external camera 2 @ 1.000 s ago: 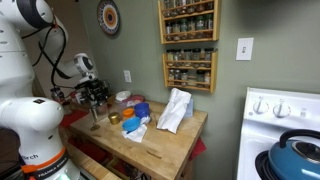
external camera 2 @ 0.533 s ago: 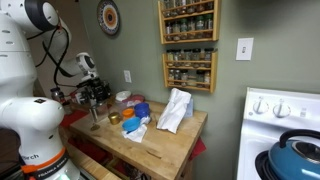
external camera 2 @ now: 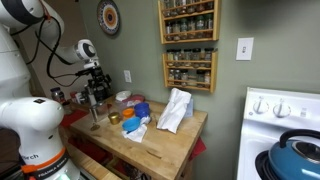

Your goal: Put the food can upright

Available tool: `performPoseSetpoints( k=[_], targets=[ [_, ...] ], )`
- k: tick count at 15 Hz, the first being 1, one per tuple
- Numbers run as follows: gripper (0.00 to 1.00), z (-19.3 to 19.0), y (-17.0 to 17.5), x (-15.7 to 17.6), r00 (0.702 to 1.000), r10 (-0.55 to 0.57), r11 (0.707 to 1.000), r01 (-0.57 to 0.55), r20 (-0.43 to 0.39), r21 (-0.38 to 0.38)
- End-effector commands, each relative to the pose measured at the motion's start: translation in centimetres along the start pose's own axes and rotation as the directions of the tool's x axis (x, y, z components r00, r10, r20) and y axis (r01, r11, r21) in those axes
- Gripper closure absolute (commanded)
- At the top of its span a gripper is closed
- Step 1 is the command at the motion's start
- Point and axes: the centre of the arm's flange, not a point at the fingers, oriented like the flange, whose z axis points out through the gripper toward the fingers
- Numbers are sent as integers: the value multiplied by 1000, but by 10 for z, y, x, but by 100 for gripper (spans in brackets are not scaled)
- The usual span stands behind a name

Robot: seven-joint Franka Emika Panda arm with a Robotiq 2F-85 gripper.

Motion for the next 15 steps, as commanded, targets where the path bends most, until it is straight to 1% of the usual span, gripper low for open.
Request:
performPoseSetpoints(
  k=[1, 3, 4, 6, 8, 10, 12, 15],
  targets=[
    [0, -32, 8, 42, 983, -156, 984, 163, 93, -73],
    [0, -42, 11, 54, 958, -254, 960, 266, 132, -87],
    [0, -45, 12, 61, 940, -311, 943, 324, 143, -75],
    [0, -51, 13, 73, 894, -416, 902, 429, 166, -50],
    [0, -56, 15, 82, 837, -512, 852, 524, 192, -14],
    [0, -62, 19, 89, 771, -595, 794, 608, 228, 18],
    [0, -66, 24, 94, 694, -671, 728, 684, 259, 53],
    [0, -68, 35, 98, 562, -780, 607, 786, 275, 118]
  ],
)
